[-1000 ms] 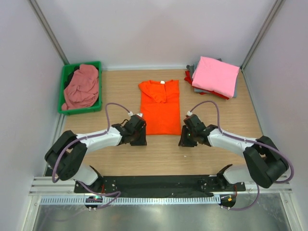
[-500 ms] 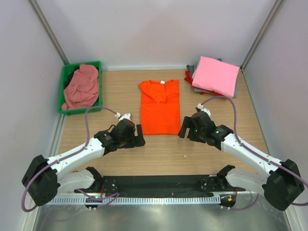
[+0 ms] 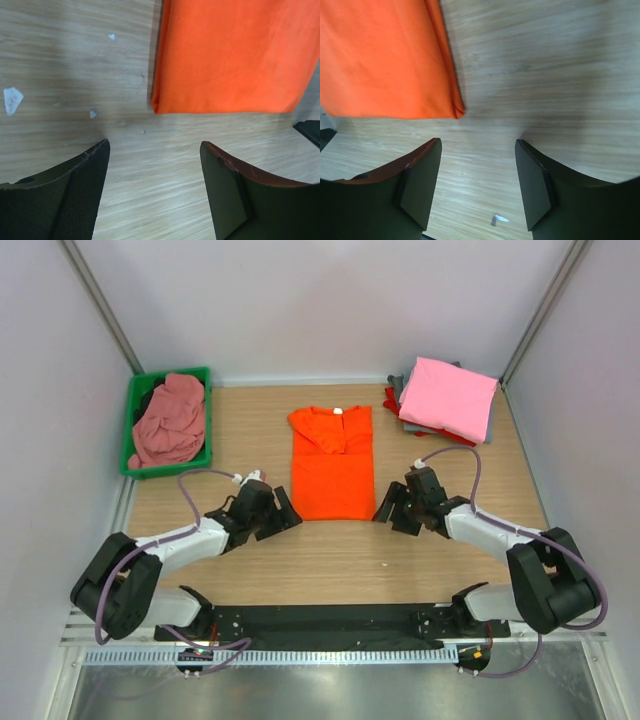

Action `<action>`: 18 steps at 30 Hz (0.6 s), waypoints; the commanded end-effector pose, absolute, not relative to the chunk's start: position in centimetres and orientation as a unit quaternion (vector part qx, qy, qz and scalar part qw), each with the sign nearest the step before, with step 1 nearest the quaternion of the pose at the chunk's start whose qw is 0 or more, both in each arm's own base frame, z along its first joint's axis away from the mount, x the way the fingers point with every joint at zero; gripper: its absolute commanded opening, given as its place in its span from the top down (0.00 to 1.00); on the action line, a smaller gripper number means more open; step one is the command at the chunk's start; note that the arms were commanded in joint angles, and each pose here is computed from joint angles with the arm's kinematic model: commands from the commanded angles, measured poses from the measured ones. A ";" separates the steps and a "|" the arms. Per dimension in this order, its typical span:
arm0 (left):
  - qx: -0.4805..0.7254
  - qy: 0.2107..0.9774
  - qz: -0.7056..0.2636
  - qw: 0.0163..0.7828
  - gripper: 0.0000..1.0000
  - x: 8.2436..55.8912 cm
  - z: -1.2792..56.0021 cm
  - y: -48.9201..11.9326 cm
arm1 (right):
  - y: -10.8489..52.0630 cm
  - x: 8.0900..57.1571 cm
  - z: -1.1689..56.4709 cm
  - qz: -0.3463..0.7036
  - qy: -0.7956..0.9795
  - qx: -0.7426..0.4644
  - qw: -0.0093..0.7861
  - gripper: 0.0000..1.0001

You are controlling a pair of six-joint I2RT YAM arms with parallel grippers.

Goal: Fold and stack the t-shirts
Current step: Fold the tshirt

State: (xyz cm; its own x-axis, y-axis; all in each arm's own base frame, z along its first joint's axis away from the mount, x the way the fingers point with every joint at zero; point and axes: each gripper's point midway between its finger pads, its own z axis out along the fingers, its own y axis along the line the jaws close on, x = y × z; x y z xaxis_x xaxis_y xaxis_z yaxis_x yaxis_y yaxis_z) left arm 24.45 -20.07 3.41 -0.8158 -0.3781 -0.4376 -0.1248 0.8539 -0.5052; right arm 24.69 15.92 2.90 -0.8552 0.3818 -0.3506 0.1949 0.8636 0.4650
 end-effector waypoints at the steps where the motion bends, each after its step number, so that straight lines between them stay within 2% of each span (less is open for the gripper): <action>1: -0.150 0.913 -0.254 0.281 0.26 25.7 3.2 -20.7 | 17.2 26.0 3.2 0.247 0.929 0.149 0.233 0.34; 8: -0.154 0.914 -0.271 0.261 0.37 25.9 1.8 -21.7 | 17.8 25.8 1.6 0.256 0.931 0.151 0.212 0.40; 18: -0.152 0.917 -0.260 0.260 0.60 26.3 0.9 -21.7 | 18.1 25.7 0.6 0.256 0.933 0.151 0.201 0.66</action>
State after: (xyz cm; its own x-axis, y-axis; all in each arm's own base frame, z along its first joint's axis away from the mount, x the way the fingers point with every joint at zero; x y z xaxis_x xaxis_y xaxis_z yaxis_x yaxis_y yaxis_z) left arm 27.15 -22.69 2.73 -0.7976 -0.4415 -0.4111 -0.1185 0.7828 -0.6109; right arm 26.99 18.75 2.31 -0.8559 0.3956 -0.3330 0.1472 0.8038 0.5764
